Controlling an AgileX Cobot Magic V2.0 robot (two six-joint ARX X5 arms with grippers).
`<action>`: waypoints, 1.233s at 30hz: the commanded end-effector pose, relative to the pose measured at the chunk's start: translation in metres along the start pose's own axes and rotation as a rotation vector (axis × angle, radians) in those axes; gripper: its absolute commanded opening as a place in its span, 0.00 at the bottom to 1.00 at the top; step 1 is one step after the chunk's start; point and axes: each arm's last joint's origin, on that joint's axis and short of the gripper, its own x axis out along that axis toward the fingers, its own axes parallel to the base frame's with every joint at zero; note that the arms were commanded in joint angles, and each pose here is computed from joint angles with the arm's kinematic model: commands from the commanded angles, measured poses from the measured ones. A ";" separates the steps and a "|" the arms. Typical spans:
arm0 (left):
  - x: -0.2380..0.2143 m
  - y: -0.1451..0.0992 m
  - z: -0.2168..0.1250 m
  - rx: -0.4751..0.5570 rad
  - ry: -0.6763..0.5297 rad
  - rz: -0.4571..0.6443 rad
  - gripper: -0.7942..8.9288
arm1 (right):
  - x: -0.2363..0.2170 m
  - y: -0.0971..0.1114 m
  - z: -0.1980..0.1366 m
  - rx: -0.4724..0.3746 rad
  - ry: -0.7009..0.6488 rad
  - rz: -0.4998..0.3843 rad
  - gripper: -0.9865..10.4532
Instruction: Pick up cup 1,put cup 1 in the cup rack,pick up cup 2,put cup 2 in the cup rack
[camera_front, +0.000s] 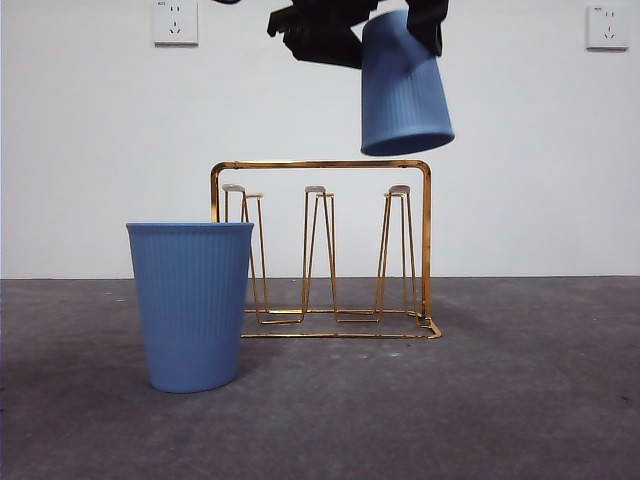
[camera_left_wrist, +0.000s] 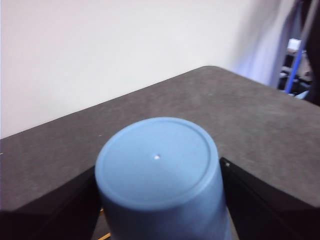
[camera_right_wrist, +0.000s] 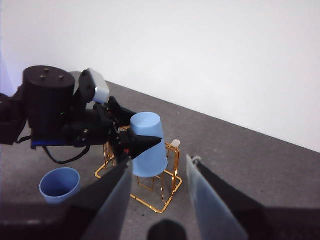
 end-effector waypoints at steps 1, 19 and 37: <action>0.003 0.001 -0.002 0.012 0.002 0.033 0.08 | 0.000 0.000 -0.001 -0.003 -0.001 -0.001 0.25; 0.031 -0.005 -0.033 0.024 0.058 0.084 0.08 | 0.000 0.000 -0.001 -0.003 0.002 0.000 0.25; 0.054 -0.010 -0.070 0.021 0.142 0.094 0.08 | 0.001 0.000 -0.001 -0.004 0.002 0.000 0.25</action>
